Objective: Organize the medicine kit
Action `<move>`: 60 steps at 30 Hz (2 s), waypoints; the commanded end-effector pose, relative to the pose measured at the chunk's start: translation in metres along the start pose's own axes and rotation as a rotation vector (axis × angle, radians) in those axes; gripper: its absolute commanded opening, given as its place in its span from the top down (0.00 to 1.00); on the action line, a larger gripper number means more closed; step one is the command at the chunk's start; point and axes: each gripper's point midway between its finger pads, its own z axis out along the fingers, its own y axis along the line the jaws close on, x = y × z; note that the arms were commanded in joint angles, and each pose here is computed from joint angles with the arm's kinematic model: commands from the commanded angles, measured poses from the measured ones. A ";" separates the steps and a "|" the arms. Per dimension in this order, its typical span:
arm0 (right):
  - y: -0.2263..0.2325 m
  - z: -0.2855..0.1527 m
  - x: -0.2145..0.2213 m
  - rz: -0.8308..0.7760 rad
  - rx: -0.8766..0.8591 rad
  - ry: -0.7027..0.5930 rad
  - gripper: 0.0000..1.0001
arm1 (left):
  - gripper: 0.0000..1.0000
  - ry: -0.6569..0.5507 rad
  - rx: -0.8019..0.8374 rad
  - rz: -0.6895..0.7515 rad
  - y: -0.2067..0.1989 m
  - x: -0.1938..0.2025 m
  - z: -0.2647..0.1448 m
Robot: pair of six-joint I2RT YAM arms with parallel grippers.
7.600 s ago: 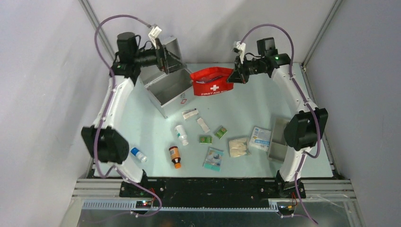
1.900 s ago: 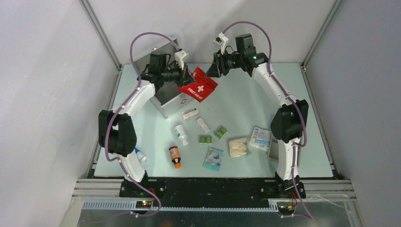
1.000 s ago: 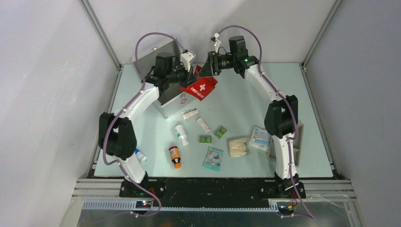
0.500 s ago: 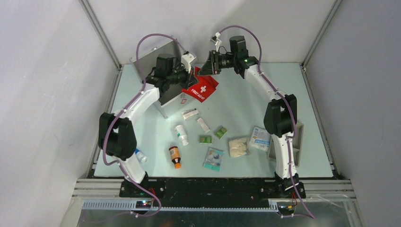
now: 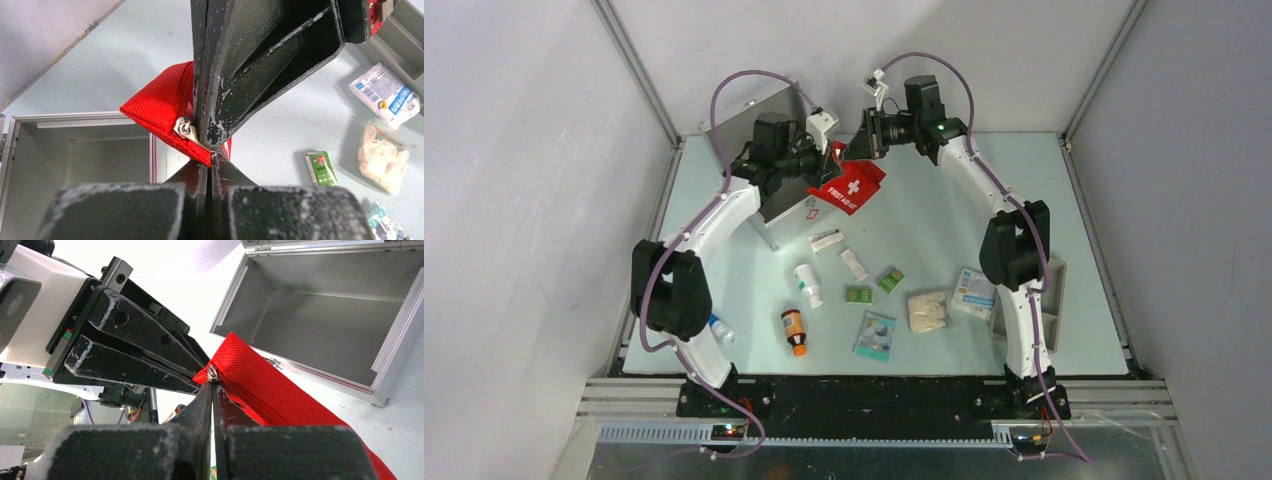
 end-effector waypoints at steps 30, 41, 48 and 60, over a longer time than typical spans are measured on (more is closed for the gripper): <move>0.037 -0.033 0.003 -0.045 -0.235 0.036 1.00 | 0.61 -0.149 0.146 -0.018 -0.014 -0.045 -0.004; 0.039 -0.032 0.003 -0.038 -0.249 0.037 1.00 | 0.72 -0.123 0.176 0.019 -0.021 -0.034 0.008; 0.020 -0.040 0.003 0.046 -0.205 0.020 1.00 | 1.00 -0.158 0.174 0.069 -0.024 -0.051 -0.002; -0.015 -0.065 0.027 0.214 -0.202 0.028 1.00 | 1.00 -0.197 0.073 0.097 -0.007 -0.067 -0.032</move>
